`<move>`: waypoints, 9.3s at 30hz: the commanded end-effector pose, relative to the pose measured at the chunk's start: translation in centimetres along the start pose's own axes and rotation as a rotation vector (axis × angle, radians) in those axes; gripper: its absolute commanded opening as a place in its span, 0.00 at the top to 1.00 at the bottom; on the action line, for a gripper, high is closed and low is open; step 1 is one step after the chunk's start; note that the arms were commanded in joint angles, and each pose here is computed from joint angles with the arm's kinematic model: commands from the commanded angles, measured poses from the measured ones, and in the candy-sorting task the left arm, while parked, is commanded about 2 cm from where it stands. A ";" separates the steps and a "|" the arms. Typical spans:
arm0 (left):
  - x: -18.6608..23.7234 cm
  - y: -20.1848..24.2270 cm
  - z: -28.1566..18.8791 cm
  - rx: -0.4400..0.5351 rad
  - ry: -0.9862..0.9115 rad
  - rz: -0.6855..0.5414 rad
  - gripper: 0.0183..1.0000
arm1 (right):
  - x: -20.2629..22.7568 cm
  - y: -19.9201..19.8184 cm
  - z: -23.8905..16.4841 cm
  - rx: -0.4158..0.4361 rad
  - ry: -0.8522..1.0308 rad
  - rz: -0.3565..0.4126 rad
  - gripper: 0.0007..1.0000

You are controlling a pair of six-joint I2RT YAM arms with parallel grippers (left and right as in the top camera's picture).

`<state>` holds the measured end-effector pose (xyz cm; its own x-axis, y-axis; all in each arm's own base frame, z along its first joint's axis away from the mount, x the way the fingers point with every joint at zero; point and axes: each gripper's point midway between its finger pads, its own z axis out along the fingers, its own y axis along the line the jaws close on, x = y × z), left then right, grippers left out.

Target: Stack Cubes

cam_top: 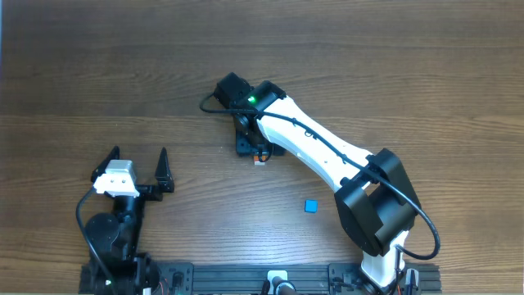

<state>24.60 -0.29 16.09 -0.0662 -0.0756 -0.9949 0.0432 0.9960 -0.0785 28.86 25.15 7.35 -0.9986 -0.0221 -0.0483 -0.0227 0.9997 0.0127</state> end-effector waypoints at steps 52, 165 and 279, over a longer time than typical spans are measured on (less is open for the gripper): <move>0.1 -0.1 0.0 0.006 -0.001 0.011 0.00 | 12.9 -11.7 6.2 0.031 0.072 0.160 0.06; 0.1 -0.1 0.0 0.006 -0.001 0.011 0.00 | -0.7 1.2 -4.7 -0.019 -0.011 0.004 0.99; 0.1 -0.1 0.0 0.006 -0.001 0.011 0.00 | -4.8 -26.7 -23.9 0.206 -0.913 0.054 0.01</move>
<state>24.60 -0.29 16.09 -0.0662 -0.0756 -0.9949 0.0436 0.9960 -0.0785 35.61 -1.64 32.33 -0.5867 -0.0295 -0.8093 0.1332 0.9822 -0.1324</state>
